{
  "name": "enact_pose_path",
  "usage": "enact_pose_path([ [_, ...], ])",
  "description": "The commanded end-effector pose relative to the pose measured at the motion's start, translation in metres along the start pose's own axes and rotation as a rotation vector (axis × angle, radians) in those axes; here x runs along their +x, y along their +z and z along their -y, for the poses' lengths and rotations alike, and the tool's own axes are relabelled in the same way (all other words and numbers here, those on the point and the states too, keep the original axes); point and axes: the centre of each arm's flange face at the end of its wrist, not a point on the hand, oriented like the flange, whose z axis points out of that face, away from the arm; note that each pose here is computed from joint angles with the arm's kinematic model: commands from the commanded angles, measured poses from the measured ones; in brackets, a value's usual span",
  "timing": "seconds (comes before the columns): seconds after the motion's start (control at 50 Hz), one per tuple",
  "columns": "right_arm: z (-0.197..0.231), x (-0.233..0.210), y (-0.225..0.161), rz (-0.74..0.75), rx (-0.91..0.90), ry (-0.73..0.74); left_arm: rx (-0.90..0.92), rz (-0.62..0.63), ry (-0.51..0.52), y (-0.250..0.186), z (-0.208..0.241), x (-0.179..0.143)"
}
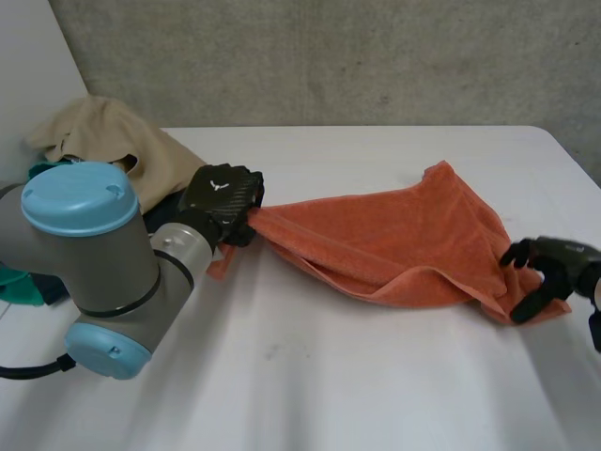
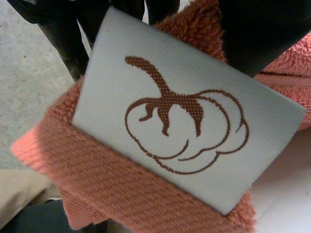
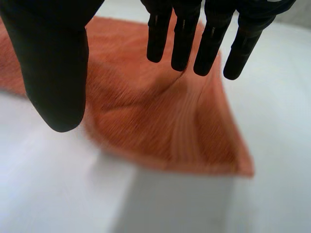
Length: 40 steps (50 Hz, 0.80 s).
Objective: Fold the laundry.
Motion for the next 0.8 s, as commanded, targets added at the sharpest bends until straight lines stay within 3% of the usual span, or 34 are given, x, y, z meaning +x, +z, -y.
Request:
enact_pose_path([
  [0.02, -0.018, -0.007, 0.005, 0.009, 0.019, -0.031, -0.002, 0.006, 0.001, 0.002, -0.001, -0.003],
  [0.38, -0.028, -0.004, 0.035, -0.025, 0.045, -0.074, -0.006, 0.019, -0.002, 0.003, -0.002, -0.007],
  [0.5, -0.004, 0.002, 0.034, -0.058, 0.112, -0.095, 0.014, 0.032, -0.009, -0.004, 0.013, -0.012],
  [0.58, 0.045, 0.003, -0.007, -0.107, 0.245, -0.195, 0.021, 0.038, -0.022, -0.019, 0.033, -0.016],
  [0.64, 0.073, 0.006, -0.045, -0.157, 0.254, -0.337, 0.002, 0.038, -0.023, -0.031, 0.045, -0.019],
  [0.8, 0.116, 0.028, -0.093, -0.304, 0.245, -0.572, -0.108, 0.002, -0.017, -0.074, 0.070, -0.018],
])
